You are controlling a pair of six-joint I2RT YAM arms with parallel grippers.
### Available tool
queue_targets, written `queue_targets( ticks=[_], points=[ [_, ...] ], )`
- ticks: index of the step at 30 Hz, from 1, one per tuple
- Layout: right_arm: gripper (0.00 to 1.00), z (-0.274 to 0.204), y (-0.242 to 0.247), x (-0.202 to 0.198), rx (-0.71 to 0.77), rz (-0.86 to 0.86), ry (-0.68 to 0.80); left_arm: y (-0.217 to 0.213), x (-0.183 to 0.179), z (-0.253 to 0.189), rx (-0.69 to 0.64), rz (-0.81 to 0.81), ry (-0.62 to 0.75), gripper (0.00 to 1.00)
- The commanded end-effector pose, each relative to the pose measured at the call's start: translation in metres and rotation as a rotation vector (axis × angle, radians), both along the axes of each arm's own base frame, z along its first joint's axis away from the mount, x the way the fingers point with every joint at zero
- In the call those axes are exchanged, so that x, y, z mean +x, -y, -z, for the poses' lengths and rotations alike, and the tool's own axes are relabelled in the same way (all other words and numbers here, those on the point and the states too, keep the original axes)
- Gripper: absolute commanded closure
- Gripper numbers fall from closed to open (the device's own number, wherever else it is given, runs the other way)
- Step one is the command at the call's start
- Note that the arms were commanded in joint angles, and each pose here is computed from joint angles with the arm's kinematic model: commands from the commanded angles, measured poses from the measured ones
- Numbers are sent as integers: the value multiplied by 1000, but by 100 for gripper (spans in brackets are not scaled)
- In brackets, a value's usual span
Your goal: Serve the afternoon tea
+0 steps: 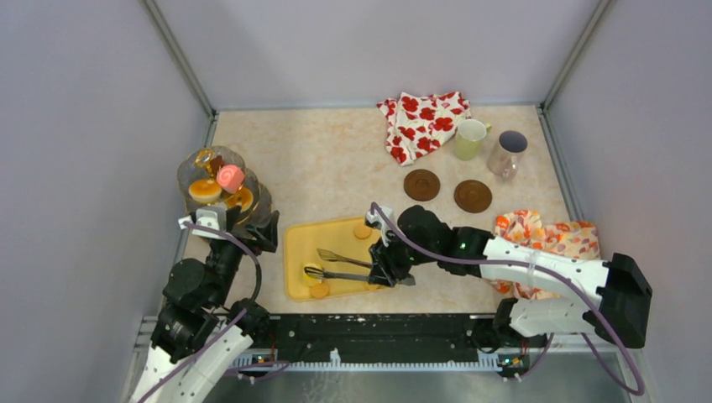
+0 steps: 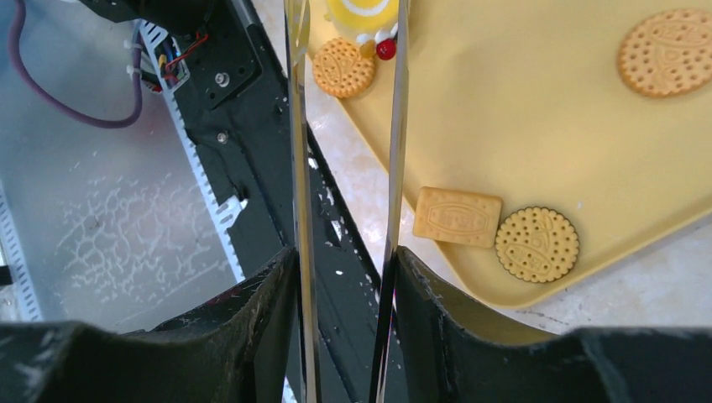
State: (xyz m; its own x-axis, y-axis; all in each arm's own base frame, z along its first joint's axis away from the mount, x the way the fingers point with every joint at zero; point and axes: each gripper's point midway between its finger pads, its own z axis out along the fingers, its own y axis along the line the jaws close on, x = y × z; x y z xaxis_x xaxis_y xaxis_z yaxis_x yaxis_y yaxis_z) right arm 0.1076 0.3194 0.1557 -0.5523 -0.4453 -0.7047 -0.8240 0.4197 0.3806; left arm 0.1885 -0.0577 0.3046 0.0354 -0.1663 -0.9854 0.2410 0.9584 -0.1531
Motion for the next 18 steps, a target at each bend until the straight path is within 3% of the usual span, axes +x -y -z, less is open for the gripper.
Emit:
queue_targets(
  ticks=[1, 18],
  points=[
    [55, -15, -12, -3, 101, -38, 11, -5, 0, -15, -35, -22, 64, 1],
    [52, 23, -17, 3, 5, -71, 24, -2, 2, -13, -23, -13, 53, 1]
  ],
)
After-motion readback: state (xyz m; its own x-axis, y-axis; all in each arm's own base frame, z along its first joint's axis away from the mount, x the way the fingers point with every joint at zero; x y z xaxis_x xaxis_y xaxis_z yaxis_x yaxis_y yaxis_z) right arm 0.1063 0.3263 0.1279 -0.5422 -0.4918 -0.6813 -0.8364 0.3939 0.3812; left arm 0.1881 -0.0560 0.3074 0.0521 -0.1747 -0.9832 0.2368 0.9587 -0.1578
